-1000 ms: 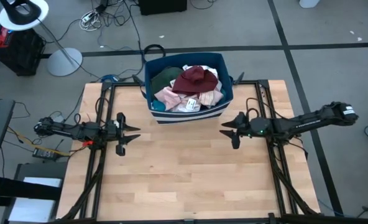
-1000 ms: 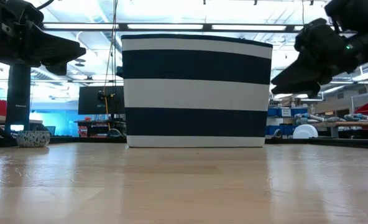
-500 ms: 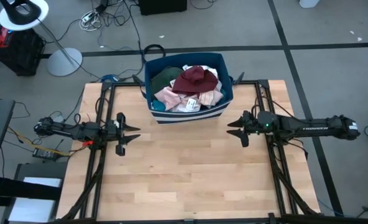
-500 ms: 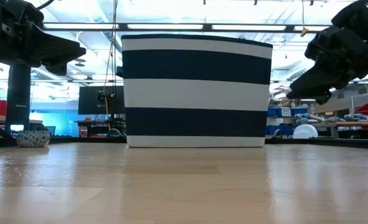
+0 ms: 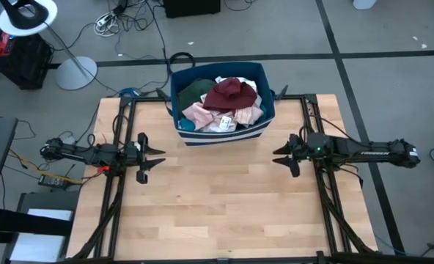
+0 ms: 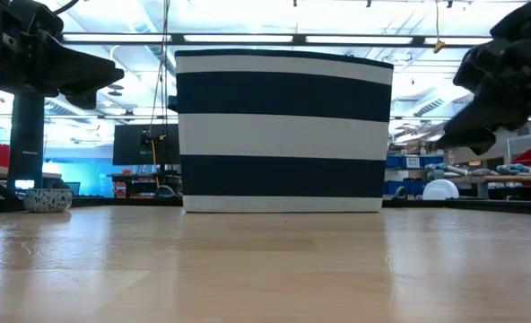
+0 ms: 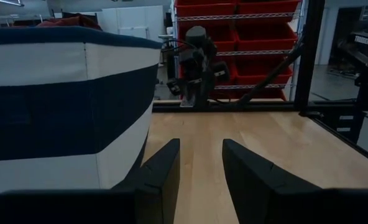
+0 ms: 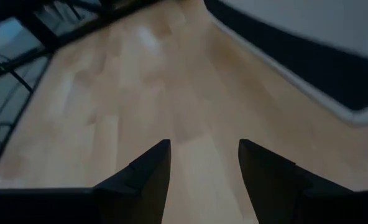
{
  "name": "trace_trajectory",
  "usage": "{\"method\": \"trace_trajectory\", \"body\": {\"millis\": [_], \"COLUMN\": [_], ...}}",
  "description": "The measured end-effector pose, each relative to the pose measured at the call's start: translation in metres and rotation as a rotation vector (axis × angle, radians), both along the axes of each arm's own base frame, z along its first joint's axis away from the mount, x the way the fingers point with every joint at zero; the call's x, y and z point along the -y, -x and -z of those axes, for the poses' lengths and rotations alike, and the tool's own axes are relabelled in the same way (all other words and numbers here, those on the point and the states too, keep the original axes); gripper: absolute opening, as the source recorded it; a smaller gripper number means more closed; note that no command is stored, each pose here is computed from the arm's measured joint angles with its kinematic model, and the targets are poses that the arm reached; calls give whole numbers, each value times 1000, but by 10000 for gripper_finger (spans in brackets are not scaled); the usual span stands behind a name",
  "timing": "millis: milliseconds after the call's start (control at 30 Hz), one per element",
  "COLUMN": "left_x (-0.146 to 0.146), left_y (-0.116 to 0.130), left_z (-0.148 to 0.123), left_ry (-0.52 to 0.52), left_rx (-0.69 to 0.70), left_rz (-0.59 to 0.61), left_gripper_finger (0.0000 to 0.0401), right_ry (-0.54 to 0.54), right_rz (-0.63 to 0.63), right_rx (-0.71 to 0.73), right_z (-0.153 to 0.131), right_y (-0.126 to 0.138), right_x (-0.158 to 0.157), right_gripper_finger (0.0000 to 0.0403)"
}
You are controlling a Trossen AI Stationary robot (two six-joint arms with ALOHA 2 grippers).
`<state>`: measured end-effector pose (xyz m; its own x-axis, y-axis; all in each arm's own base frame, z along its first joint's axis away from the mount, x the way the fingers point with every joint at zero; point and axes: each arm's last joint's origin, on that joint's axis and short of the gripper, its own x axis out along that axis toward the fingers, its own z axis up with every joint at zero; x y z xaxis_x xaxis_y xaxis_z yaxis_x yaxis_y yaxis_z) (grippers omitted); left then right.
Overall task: Sort clothes
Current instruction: Return to Home Position
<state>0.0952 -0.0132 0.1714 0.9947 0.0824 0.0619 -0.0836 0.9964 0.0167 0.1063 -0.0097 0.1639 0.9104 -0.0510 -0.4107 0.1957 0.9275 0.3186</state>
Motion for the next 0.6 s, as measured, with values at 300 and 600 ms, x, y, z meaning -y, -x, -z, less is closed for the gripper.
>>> {"method": "trace_trajectory", "body": {"millis": [300,600], "left_x": [0,0], "left_y": [0,0], "left_z": [-1,-2], "left_ry": [3,5], "left_rx": [14,19], "left_rz": [-1,-1], "left_gripper_finger": [127,127], "right_ry": [20,14], "right_rz": [6,12], "right_rx": [4,58], "right_z": [0,9], "right_y": [6,5], "right_x": [-3,-8], "right_gripper_finger": [190,189]}}
